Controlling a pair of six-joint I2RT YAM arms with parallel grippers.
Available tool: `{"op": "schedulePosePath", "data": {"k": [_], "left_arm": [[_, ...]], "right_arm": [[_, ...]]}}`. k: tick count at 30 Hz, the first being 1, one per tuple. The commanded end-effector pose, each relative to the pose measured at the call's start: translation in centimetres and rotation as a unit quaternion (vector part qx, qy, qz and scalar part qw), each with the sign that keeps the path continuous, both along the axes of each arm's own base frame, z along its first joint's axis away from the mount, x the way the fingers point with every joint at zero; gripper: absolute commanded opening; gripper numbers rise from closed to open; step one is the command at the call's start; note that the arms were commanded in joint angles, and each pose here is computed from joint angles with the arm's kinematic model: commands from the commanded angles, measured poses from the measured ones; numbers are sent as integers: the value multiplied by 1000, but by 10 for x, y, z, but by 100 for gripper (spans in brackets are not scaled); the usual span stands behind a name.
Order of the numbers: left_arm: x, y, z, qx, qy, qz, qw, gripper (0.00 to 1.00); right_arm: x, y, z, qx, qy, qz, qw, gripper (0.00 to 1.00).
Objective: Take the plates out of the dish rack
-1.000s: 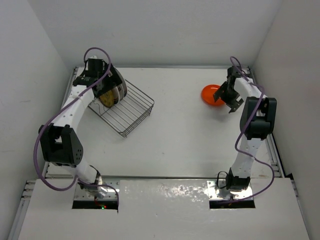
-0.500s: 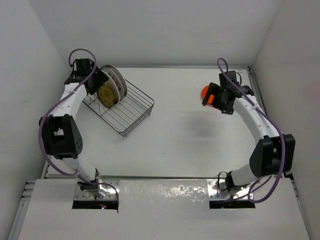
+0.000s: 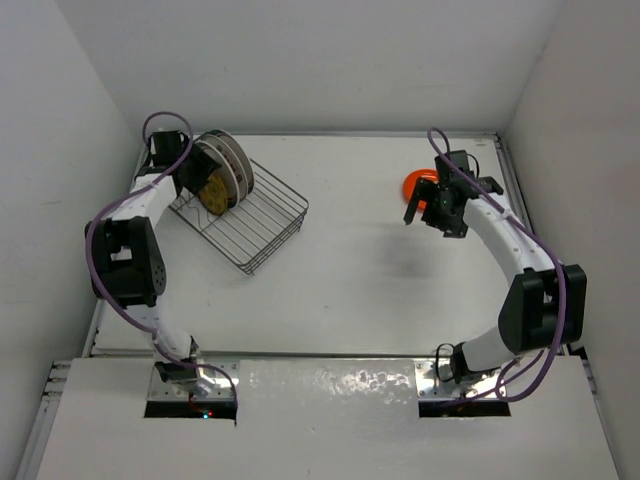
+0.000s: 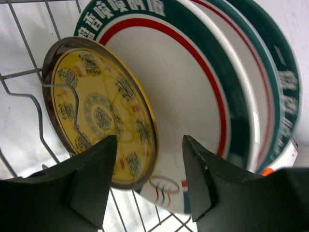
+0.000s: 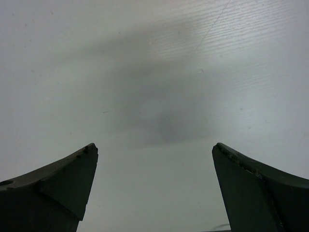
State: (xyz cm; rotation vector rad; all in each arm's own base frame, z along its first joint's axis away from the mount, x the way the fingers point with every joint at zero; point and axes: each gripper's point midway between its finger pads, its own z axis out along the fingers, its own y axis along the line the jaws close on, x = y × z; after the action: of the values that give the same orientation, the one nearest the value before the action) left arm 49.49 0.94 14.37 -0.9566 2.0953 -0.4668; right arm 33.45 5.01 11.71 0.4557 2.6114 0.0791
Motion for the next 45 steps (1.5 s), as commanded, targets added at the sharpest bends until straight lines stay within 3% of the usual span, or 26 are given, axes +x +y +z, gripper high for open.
{"op": "schedulePosePath", "data": {"k": [1, 3, 7, 13, 21, 23, 25, 26, 27, 29, 30, 31, 32, 33, 36, 42, 45], "left_arm": [[15, 5, 7, -15, -34, 4, 999, 51], [16, 5, 0, -19, -26, 3, 999, 43], [12, 7, 4, -15, -21, 7, 1000, 14], [9, 17, 70, 52, -56, -17, 997, 0], [-18, 20, 151, 153, -105, -79, 979, 0], [-26, 9, 172, 153, -134, -108, 973, 0], [-32, 11, 187, 159, -137, -100, 972, 0], [-34, 30, 191, 188, -127, -54, 972, 0], [-41, -82, 191, 316, -154, -250, 902, 0], [-54, -121, 193, 380, -161, -297, 861, 0], [-71, -171, 190, 392, -181, -361, 827, 0], [-80, -192, 186, 422, -190, -407, 788, 0], [-90, -213, 180, 433, -196, -439, 763, 0], [-111, -249, 172, 453, -207, -493, 713, 0], [-127, -293, 152, 469, -206, -545, 664, 0], [-147, -344, 155, 462, -238, -579, 628, 0], [-151, -357, 157, 469, -245, -582, 618, 0]], "right_arm": [[6, 5, 14, 1, -21, 17, 1000, 99], [4, 6, 14, 3, -20, 19, 1000, 99], [6, 7, 20, 7, -31, 17, 999, 99], [11, 13, 35, 21, -46, 14, 999, 99], [23, 25, 75, 59, -83, 9, 995, 99], [36, 34, 99, 84, -109, 13, 990, 99], [52, 48, 130, 124, -142, 13, 982, 99], [58, 56, 142, 145, -152, 17, 977, 99], [66, 70, 146, 181, -147, 20, 972, 99], [85, 95, 174, 239, -168, 31, 956, 99], [90, 105, 180, 261, -169, 36, 950, 99], [98, 115, 200, 283, -187, 47, 939, 99], [101, 122, 206, 302, -186, 49, 934, 99], [105, 129, 197, 303, -166, 52, 937, 99], [108, 132, 200, 291, -159, 57, 942, 99], [83, 124, 146, 255, -98, 54, 961, 97], [71, 128, 130, 257, -82, 66, 961, 84]]}}
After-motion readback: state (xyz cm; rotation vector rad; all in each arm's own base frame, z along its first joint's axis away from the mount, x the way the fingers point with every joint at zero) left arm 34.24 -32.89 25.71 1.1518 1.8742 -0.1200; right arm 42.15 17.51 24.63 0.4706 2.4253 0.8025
